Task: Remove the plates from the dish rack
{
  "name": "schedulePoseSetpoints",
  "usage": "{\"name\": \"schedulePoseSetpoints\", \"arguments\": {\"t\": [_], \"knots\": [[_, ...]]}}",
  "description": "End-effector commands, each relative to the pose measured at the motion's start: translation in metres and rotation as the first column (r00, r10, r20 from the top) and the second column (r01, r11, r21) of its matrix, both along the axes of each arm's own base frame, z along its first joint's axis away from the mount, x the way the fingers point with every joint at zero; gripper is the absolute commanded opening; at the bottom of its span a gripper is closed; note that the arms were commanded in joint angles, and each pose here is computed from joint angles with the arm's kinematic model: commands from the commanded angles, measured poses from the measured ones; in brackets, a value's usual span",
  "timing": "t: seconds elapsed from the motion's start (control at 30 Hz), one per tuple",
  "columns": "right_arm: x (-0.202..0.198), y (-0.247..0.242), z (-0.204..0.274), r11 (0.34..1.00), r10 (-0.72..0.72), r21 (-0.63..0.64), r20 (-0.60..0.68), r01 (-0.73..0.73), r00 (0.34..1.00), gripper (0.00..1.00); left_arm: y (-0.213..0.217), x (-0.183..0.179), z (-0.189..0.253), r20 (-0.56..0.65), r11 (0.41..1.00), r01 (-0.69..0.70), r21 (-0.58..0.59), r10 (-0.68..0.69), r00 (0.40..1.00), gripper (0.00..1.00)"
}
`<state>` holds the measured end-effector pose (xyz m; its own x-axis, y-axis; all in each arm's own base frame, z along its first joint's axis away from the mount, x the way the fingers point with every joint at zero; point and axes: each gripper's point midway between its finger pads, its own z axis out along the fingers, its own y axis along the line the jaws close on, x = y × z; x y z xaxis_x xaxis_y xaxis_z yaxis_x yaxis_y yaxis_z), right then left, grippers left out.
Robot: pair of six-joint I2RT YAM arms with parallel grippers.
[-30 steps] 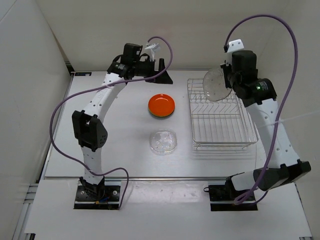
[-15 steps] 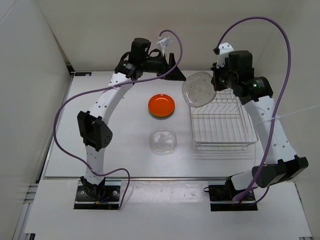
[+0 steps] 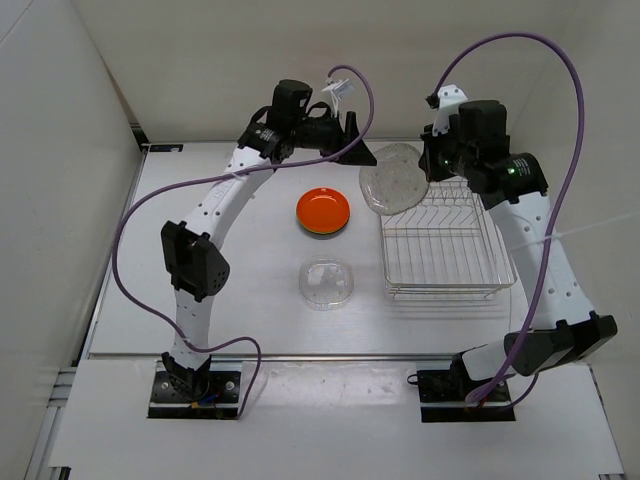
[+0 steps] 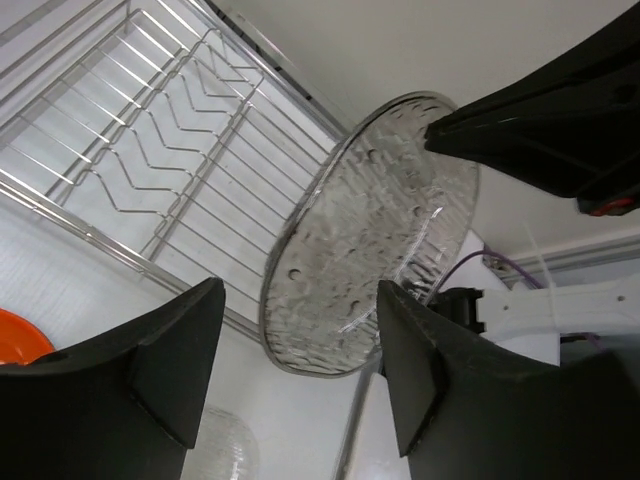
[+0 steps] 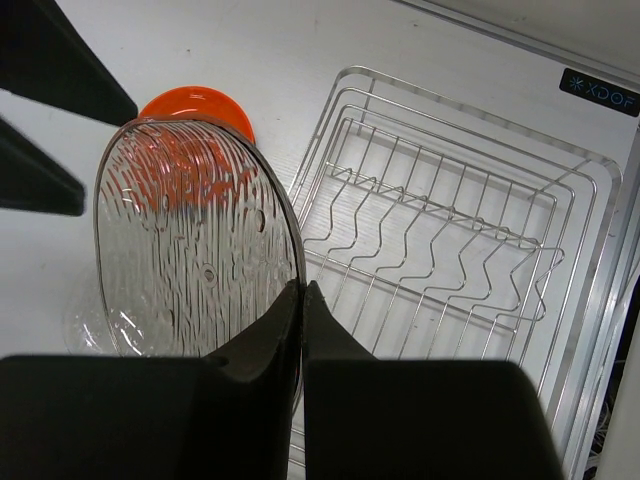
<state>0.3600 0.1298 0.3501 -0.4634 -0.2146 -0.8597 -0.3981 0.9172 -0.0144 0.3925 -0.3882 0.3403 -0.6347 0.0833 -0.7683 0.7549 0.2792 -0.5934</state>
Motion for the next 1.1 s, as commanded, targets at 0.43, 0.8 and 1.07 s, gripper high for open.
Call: {"name": "schedulePoseSetpoints", "arguments": {"t": [0.43, 0.8, 1.07], "knots": [[-0.008, -0.009, 0.039, 0.999, -0.036, 0.034, 0.101, 0.033, 0.994, 0.00, 0.000, 0.011, -0.004, 0.064, 0.998, -0.052, 0.043, 0.049, 0.997, 0.43], [-0.013, 0.000, 0.037, 0.998, 0.001, 0.068, 0.078, -0.007, 0.997, 0.00, -0.007, 0.005, 0.006, 0.075, 0.998, -0.049, 0.034, 0.047, 0.996, 0.11], [-0.024, 0.010, 0.023, 0.994, 0.073, 0.083, 0.035, -0.076, 0.997, 0.08, 0.000, 0.011, 0.014, 0.126, 0.989, -0.132, 0.060, 0.124, 0.984, 0.11]]}}
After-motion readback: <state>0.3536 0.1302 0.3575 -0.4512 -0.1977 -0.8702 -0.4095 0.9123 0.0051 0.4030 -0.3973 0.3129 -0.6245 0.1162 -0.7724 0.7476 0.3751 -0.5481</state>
